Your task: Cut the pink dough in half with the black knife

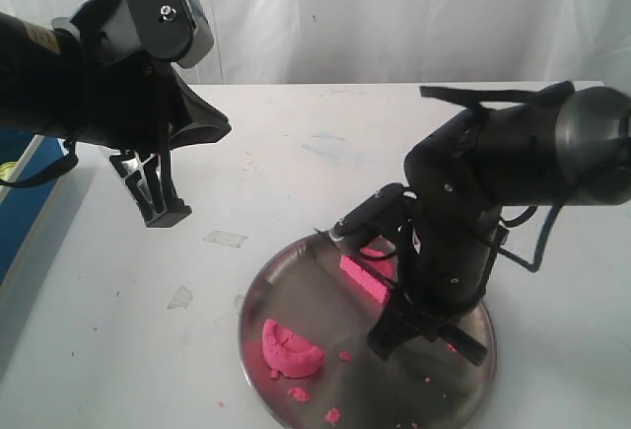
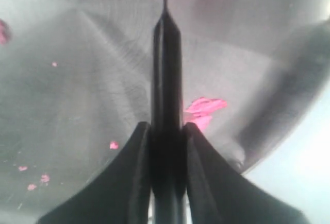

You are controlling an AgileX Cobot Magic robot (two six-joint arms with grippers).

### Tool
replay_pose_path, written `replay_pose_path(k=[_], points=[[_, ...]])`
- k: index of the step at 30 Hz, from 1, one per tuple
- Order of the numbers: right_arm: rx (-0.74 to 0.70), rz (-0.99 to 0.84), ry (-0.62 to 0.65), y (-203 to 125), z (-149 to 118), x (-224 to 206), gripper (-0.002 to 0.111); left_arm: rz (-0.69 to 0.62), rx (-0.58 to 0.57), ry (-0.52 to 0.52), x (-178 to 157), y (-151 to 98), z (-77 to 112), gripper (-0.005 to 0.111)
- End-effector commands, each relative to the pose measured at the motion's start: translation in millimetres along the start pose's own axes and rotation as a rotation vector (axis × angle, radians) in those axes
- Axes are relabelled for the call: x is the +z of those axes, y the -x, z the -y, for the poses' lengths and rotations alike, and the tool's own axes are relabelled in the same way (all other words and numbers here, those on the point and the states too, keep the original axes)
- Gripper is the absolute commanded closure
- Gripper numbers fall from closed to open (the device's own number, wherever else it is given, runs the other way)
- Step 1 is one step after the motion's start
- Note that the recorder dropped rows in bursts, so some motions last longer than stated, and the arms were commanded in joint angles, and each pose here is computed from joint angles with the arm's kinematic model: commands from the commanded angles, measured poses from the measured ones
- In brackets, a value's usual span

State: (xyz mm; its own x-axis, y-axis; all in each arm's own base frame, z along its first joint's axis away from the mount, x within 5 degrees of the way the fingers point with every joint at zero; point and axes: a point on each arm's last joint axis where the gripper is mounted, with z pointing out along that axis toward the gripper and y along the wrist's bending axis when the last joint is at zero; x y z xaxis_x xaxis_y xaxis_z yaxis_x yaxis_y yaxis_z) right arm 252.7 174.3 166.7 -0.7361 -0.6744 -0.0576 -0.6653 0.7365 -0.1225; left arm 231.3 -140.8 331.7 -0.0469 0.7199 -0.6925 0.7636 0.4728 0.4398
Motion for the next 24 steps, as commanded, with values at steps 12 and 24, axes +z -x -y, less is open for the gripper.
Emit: replay_pose_path(k=[12, 24], points=[[0.254, 0.164, 0.002, -14, 42, -21, 0.108, -0.006, -0.015, -0.015, -4, 0, 1.6, 0.107], [0.218, 0.031, 0.154, -8, 38, 13, 0.108, -0.02, -0.015, -0.033, -4, -2, 3.3, 0.107]])
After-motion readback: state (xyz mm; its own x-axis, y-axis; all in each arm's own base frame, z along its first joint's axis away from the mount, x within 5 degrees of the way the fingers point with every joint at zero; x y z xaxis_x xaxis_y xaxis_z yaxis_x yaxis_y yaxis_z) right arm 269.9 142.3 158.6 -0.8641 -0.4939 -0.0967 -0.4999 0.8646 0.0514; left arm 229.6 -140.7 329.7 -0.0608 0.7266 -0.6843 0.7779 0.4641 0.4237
